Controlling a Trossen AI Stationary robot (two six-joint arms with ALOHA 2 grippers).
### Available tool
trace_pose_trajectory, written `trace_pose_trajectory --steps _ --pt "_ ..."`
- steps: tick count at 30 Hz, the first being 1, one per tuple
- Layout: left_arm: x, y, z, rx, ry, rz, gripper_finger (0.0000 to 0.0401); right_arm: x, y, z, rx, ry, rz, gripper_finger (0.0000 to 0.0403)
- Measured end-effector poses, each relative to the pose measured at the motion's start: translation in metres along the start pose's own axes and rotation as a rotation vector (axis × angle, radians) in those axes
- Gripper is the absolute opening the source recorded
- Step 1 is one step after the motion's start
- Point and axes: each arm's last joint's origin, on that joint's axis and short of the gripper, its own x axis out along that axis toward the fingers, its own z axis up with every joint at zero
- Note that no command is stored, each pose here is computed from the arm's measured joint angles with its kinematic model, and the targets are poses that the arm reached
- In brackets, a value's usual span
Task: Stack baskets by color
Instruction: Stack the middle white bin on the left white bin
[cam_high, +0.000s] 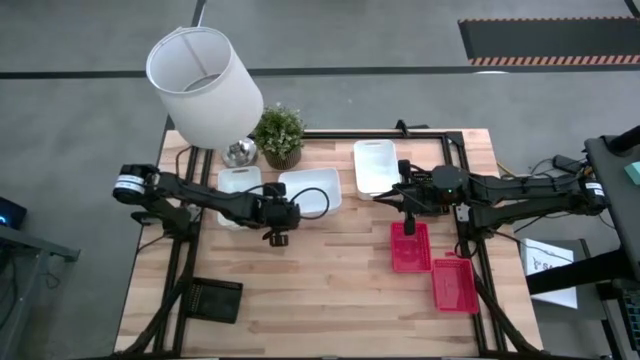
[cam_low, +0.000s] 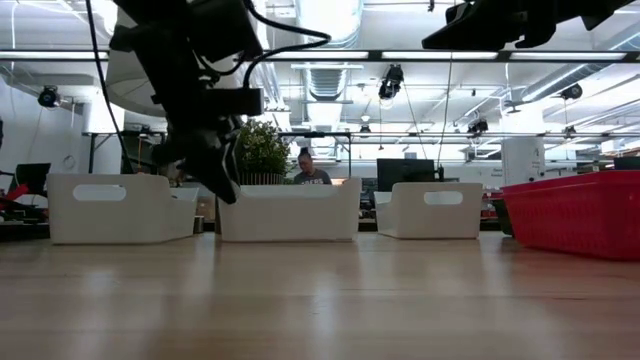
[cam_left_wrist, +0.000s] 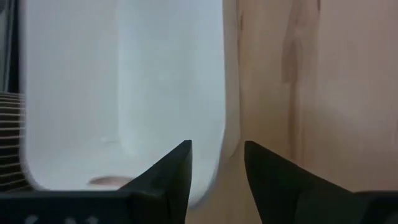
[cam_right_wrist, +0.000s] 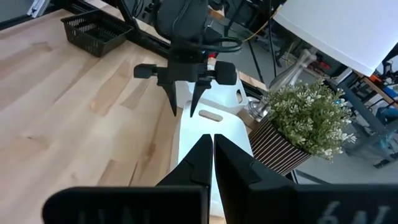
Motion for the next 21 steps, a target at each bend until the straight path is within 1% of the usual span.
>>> trace_pose_trajectory --steps 3,7,10,13,16,19,21 --pt "0.005 -0.002 -0.002 0.006 0.014 -0.005 0.0115 0.0 0.0 0.0 0.008 0.003 0.001 0.0009" --pt "0.004 -0.002 0.001 -0.004 -0.009 -0.015 0.0088 0.0 0.0 -0.001 0.009 0.005 0.002 0.0009" --pt "0.004 -0.003 0.005 -0.016 -0.043 -0.055 0.0061 0.0 0.0 0.0 0.01 0.005 0.002 0.0009" --pt "0.003 -0.005 0.013 -0.054 -0.119 -0.113 0.0031 0.0 0.0 -0.001 0.019 0.006 0.003 0.0009" --pt "0.001 -0.005 0.02 -0.136 -0.185 -0.164 0.0006 0.0 0.0 0.0 0.02 0.006 0.003 0.0009" --pt "0.0 -0.005 0.027 -0.285 -0.247 -0.192 0.0005 0.0 0.0 -0.001 0.02 0.006 0.003 0.0009" --pt "-0.002 -0.005 0.034 -0.39 -0.312 -0.224 0.0006 0.0 0.0 -0.001 0.02 0.006 0.003 0.0009"
